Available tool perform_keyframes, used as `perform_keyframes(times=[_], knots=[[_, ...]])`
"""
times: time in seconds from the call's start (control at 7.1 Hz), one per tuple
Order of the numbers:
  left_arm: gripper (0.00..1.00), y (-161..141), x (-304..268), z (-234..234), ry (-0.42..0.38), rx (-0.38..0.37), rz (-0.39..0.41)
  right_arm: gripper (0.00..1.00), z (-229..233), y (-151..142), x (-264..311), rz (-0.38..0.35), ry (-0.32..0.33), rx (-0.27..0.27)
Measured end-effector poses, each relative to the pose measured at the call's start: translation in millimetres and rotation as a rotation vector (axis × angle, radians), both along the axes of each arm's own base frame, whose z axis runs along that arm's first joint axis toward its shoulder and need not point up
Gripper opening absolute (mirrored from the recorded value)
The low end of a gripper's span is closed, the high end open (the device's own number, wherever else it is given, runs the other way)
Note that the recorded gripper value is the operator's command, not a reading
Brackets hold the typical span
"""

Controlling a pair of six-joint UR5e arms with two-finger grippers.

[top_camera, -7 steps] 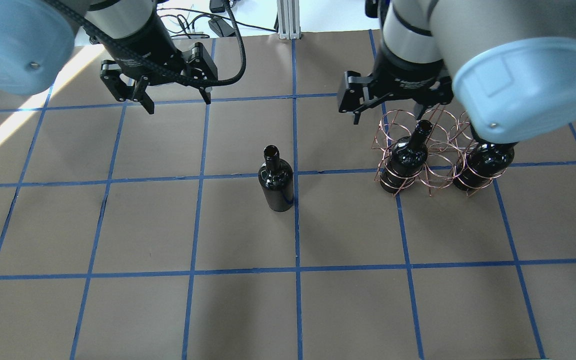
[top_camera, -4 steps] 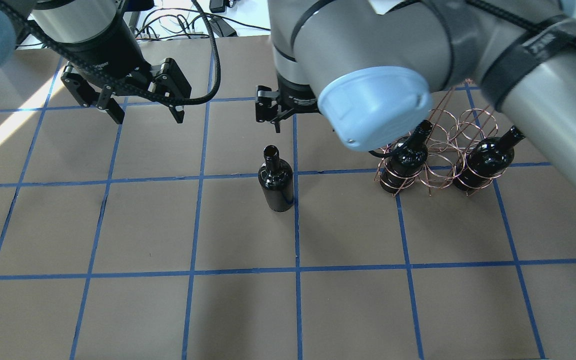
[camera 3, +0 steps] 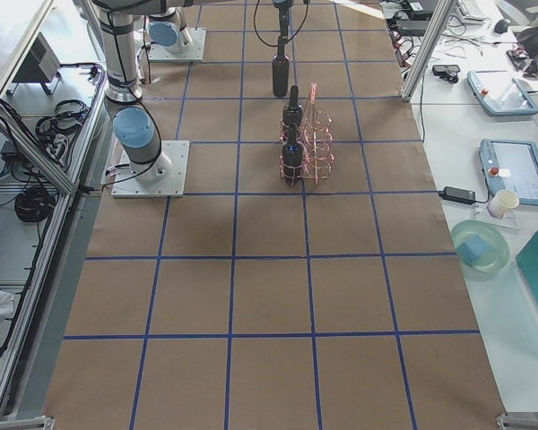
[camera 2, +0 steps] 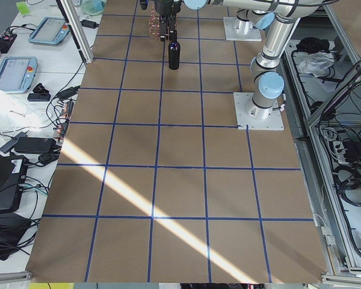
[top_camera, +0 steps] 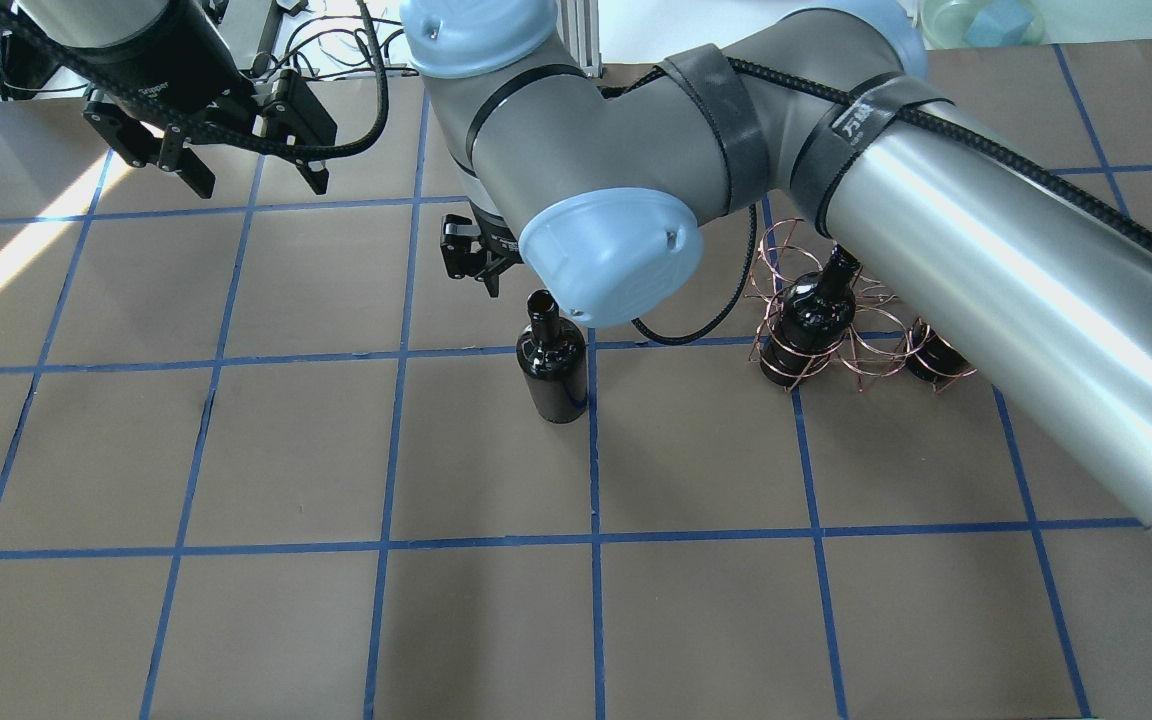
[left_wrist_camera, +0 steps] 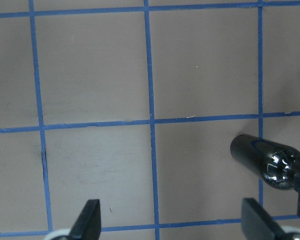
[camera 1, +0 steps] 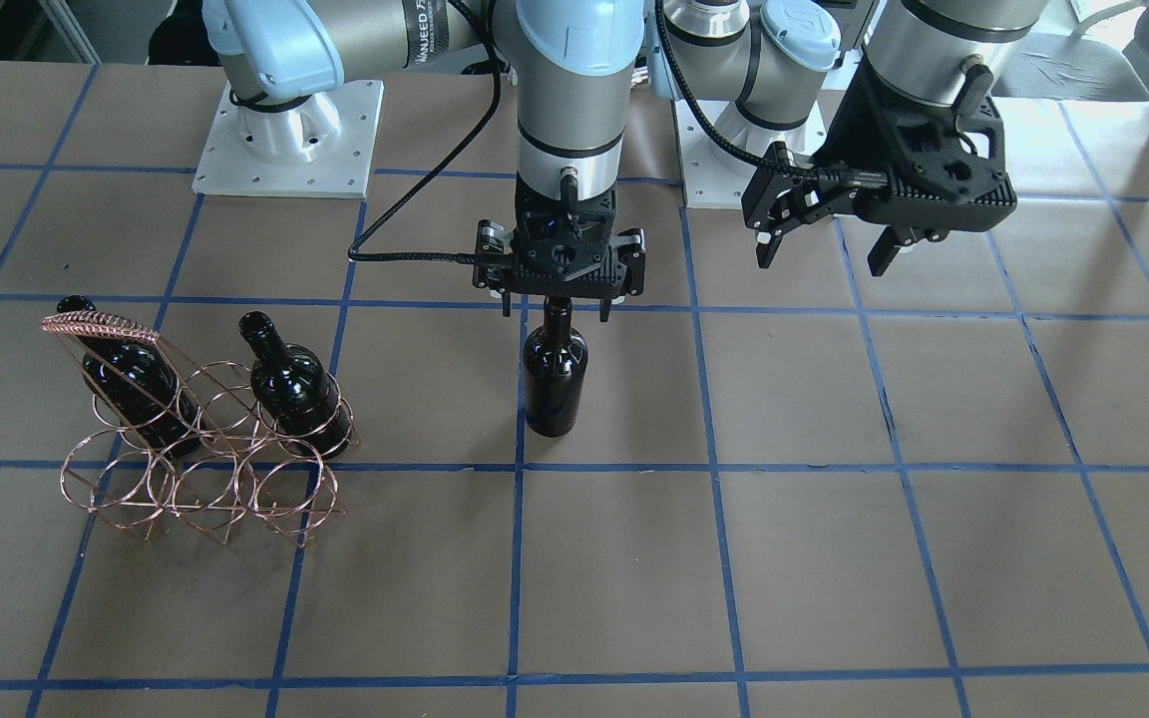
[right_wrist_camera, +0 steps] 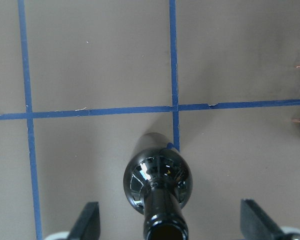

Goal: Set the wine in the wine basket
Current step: 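Grasp the standing bottle by its neck with the right gripper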

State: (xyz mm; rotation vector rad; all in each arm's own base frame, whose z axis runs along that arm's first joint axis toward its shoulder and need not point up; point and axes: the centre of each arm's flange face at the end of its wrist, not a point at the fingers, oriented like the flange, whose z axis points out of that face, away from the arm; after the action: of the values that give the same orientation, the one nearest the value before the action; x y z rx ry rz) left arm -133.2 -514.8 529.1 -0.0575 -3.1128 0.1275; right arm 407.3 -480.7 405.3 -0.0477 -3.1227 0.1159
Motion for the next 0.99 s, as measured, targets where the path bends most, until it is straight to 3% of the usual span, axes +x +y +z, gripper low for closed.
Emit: perform_keyframes(times=[0.28, 0.56, 0.99], knots=[[1.00, -3, -5, -7, 0.000, -0.015, -0.019, 0.81, -26, 6, -2, 0.004, 0.020, 0.045], [1.00, 0, -7, -7, 0.000, -0.020, -0.025, 0.49, -36, 7, -2, 0.017, 0.020, 0.048], [1.00, 2, -7, -5, -0.003, -0.026, -0.025, 0.27, -37, 6, 1, 0.031, -0.012, 0.035]])
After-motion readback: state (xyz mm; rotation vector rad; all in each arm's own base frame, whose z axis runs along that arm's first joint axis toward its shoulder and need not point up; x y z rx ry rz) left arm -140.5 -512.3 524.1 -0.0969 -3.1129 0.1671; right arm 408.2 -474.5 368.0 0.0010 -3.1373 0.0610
